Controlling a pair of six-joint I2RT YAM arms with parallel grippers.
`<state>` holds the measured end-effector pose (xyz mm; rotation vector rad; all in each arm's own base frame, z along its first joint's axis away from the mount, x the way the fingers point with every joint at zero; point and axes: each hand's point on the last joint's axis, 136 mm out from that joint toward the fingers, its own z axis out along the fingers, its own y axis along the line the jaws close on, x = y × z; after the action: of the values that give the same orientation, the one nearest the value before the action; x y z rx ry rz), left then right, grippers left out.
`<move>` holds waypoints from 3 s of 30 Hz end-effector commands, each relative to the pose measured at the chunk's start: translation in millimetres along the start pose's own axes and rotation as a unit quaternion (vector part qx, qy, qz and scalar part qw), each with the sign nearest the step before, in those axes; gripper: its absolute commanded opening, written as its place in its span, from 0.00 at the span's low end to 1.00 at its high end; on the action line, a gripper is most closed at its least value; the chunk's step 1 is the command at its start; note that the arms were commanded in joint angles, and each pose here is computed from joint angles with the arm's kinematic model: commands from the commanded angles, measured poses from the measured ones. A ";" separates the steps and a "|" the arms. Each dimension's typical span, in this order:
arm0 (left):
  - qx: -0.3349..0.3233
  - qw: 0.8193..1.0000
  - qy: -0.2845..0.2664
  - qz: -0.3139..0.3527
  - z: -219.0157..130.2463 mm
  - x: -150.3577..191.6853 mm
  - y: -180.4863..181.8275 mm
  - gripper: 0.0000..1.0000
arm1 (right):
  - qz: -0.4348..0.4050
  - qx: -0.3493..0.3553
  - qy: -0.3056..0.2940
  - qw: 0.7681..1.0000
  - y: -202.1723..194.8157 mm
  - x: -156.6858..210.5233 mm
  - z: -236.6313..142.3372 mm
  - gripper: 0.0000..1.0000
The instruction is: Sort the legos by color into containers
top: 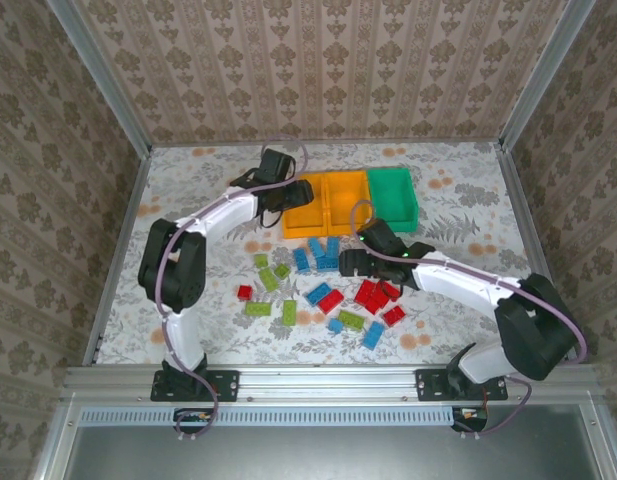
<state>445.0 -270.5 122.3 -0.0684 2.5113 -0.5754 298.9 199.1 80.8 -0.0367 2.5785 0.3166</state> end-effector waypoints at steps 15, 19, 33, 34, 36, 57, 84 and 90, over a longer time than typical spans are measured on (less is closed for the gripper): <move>0.009 1.000 0.014 -0.014 21.5 -15.3 -15.1 0.72 | -0.058 0.065 0.035 0.996 49.3 5.6 54.6 0.99; 0.012 1.000 0.010 -0.017 15.9 -15.5 -15.7 0.79 | -0.061 0.071 0.037 0.995 48.3 6.8 61.4 0.98; 0.034 0.999 -0.017 -0.024 -25.7 -10.9 -17.6 0.90 | -0.078 0.090 0.051 0.991 48.4 9.3 85.2 0.84; 0.034 0.999 -0.019 -0.024 -29.1 -10.3 -17.1 0.90 | -0.078 0.091 0.050 0.992 48.4 8.6 86.3 0.80; 0.035 0.999 -0.022 -0.023 -35.9 -7.1 -14.9 0.90 | -0.081 0.093 0.049 0.991 48.0 8.2 88.0 0.72; -0.123 0.992 0.025 0.025 -91.6 88.6 90.8 0.92 | -0.048 0.069 -0.039 0.996 25.0 -87.6 29.6 0.57; -0.150 0.983 0.108 -0.011 -64.5 146.2 125.2 0.78 | 0.000 0.077 -0.018 0.997 4.2 -140.7 76.2 0.87; -0.149 0.983 0.105 -0.028 -57.8 142.8 131.1 0.76 | 0.004 0.061 -0.031 0.998 7.6 -133.4 49.1 0.90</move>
<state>292.6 -149.6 32.8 -0.1548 2.8166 -0.1929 452.6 213.8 91.3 0.0261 2.5416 0.1225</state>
